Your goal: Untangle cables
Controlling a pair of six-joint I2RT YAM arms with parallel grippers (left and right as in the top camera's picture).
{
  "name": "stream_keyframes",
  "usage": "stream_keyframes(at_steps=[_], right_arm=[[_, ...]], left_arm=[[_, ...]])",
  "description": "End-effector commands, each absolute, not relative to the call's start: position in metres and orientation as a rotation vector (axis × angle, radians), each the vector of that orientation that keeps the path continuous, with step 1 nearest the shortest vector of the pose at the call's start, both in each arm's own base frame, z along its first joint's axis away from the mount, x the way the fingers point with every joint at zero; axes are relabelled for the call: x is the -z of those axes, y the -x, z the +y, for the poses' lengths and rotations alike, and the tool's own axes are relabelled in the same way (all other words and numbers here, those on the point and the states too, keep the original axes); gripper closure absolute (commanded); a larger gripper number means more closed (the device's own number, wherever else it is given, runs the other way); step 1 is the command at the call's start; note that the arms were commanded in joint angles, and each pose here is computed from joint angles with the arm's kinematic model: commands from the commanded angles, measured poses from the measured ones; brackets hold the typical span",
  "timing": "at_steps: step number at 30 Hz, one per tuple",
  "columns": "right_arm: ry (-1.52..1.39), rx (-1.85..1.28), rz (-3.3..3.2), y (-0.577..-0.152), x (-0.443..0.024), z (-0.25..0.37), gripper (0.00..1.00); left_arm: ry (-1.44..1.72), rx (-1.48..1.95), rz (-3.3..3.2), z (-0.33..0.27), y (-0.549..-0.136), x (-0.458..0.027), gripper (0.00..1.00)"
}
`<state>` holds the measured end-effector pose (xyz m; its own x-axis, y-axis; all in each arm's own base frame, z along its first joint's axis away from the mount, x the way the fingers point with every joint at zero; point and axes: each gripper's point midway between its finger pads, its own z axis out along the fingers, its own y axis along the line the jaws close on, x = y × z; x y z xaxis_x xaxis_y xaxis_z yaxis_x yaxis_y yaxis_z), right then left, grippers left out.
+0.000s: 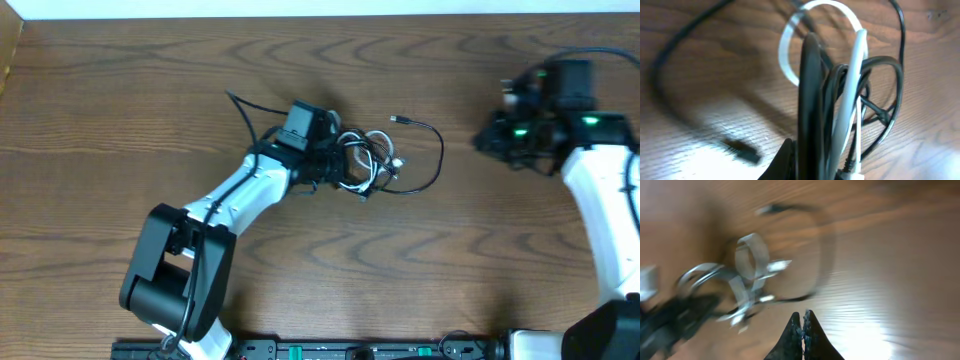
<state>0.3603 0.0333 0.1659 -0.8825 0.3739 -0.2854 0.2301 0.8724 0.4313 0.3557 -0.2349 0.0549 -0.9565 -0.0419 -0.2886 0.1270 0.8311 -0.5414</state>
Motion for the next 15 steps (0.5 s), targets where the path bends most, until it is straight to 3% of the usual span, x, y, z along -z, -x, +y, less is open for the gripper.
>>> stream_keyframes(at_steps=[1,3,8,9,11,15], right_arm=[[-0.605,-0.408,2.644,-0.363,-0.167,-0.007,0.99],[-0.403,-0.542,2.629,-0.368,-0.175,0.012,0.94],[0.011,-0.772,2.545,-0.369,-0.195,0.064,0.57],[0.113,-0.794,2.524,-0.368,-0.198,0.078,0.46],[0.219,-0.816,2.503,-0.366,-0.2,0.095,0.39],[0.439,-0.853,2.452,-0.357,-0.204,0.129,0.34]], left_arm=[[-0.172,0.997,2.699,-0.247,-0.349,-0.065,0.93],[-0.279,1.112,2.645,-0.259,-0.344,-0.076,0.92],[-0.514,1.516,2.41,-0.294,-0.329,-0.125,0.93],[-0.619,1.674,2.281,-0.304,-0.32,-0.15,0.93],[-0.675,1.78,2.202,-0.309,-0.314,-0.166,0.93],[-0.744,1.866,2.137,-0.31,-0.305,-0.178,0.93]])
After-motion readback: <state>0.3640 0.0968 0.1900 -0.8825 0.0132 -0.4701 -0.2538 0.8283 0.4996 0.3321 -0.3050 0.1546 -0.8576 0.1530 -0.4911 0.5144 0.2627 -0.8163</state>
